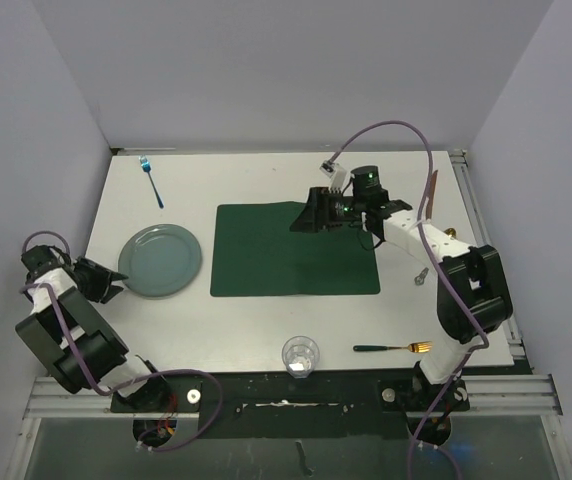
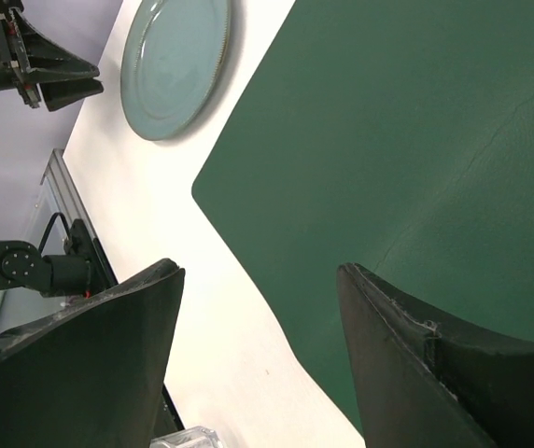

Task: Set the dinner table for one person
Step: Move the plate to the center of the board.

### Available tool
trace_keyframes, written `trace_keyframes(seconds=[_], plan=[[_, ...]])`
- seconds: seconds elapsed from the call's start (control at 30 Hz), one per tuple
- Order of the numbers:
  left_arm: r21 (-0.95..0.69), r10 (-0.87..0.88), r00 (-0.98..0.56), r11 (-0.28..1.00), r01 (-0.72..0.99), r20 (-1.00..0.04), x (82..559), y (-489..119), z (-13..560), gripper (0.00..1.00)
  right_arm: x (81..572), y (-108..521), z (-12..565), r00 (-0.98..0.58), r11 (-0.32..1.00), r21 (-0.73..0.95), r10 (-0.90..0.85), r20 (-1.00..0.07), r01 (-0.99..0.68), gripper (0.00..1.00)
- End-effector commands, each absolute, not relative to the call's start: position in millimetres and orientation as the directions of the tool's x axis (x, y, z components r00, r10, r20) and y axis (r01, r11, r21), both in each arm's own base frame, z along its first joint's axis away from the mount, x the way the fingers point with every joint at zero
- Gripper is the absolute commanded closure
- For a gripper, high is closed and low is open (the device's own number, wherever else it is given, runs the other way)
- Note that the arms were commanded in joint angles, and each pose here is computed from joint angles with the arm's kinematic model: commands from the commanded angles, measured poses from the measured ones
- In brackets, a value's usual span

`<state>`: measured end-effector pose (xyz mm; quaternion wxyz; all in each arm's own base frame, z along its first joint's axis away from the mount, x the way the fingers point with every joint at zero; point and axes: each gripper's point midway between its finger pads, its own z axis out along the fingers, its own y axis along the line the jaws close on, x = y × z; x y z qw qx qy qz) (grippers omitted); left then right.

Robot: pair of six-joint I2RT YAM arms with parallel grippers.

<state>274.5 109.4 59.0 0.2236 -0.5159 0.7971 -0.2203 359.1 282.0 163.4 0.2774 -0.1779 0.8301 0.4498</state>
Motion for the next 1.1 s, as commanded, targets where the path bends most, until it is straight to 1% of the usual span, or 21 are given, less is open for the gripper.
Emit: trace_keyframes(seconds=[0.0, 0.13, 0.27, 0.37, 0.5, 0.67, 0.83, 0.9, 1.07], plan=[[-0.440, -0.893, -0.348, 0.444, -0.781, -0.284, 252, 134, 65, 0.66, 365, 285, 206, -0.667, 0.493, 0.589, 0.023, -0.745, -0.641, 0.32], [-0.412, -0.888, -0.317, 0.439, -0.798, -0.333, 247, 140, 73, 0.66, 364, 290, 210, -0.667, 0.457, 0.607, 0.040, -0.744, -0.650, 0.32], [-0.387, -0.886, -0.308, 0.434, -0.814, -0.346, 244, 144, 75, 0.66, 368, 294, 210, -0.667, 0.440, 0.622, 0.067, -0.742, -0.648, 0.32], [-0.379, -0.891, -0.322, 0.431, -0.819, -0.319, 244, 140, 68, 0.66, 366, 298, 209, -0.678, 0.408, 0.646, 0.085, -0.731, -0.645, 0.32], [-0.390, -0.901, -0.351, 0.428, -0.815, -0.255, 249, 128, 55, 0.68, 364, 298, 202, -0.694, 0.394, 0.666, 0.091, -0.714, -0.634, 0.33], [-0.392, -0.888, -0.395, 0.459, -0.798, -0.236, 270, 113, 44, 0.69, 366, 293, 194, -0.707, 0.415, 0.671, 0.089, -0.702, -0.614, 0.33], [-0.375, -0.870, -0.457, 0.492, -0.786, -0.185, 294, 98, 26, 0.69, 368, 286, 196, -0.707, 0.436, 0.669, 0.101, -0.700, -0.601, 0.33], [-0.404, -0.870, -0.464, 0.489, -0.773, -0.165, 302, 92, 24, 0.69, 369, 284, 198, -0.702, 0.448, 0.663, 0.104, -0.704, -0.599, 0.33], [-0.392, -0.871, -0.472, 0.485, -0.782, -0.136, 306, 87, 14, 0.71, 372, 284, 202, -0.703, 0.460, 0.661, 0.106, -0.704, -0.593, 0.33]])
